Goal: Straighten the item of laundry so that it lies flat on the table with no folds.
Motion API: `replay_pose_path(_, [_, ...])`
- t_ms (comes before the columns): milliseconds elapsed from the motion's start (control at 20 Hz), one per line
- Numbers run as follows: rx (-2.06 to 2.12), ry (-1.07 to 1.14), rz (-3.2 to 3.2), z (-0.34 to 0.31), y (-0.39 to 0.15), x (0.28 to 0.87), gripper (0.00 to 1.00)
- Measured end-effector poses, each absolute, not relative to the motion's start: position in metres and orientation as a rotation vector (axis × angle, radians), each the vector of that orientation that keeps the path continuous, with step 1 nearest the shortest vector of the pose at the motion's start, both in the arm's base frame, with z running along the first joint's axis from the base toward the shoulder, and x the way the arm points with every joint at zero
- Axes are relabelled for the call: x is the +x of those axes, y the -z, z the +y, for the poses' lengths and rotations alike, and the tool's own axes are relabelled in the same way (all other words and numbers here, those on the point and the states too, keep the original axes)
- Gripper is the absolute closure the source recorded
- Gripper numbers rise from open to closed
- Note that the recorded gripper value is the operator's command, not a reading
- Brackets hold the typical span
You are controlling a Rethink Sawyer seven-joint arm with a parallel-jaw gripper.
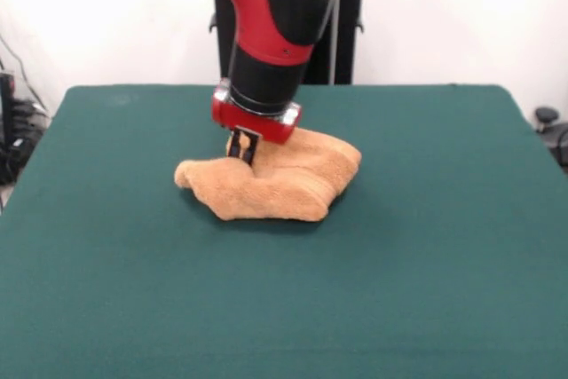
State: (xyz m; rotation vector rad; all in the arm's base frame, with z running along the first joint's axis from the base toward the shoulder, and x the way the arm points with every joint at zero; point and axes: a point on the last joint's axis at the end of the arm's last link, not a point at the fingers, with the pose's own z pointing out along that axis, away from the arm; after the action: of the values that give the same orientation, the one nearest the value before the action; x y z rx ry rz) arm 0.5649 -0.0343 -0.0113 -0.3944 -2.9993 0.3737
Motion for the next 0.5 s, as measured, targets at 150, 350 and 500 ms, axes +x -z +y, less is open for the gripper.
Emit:
replay_pose_path(150, [-0.422, -0.362, -2.978, -0.043, 0.011, 0.562, 1.00])
replay_pose_path(350, [-0.436, -0.354, -2.962, -0.048, 0.012, 0.561, 1.00])
replay_pose_path(500, [-0.422, -0.333, -2.931, -0.040, 0.006, 0.562, 1.00])
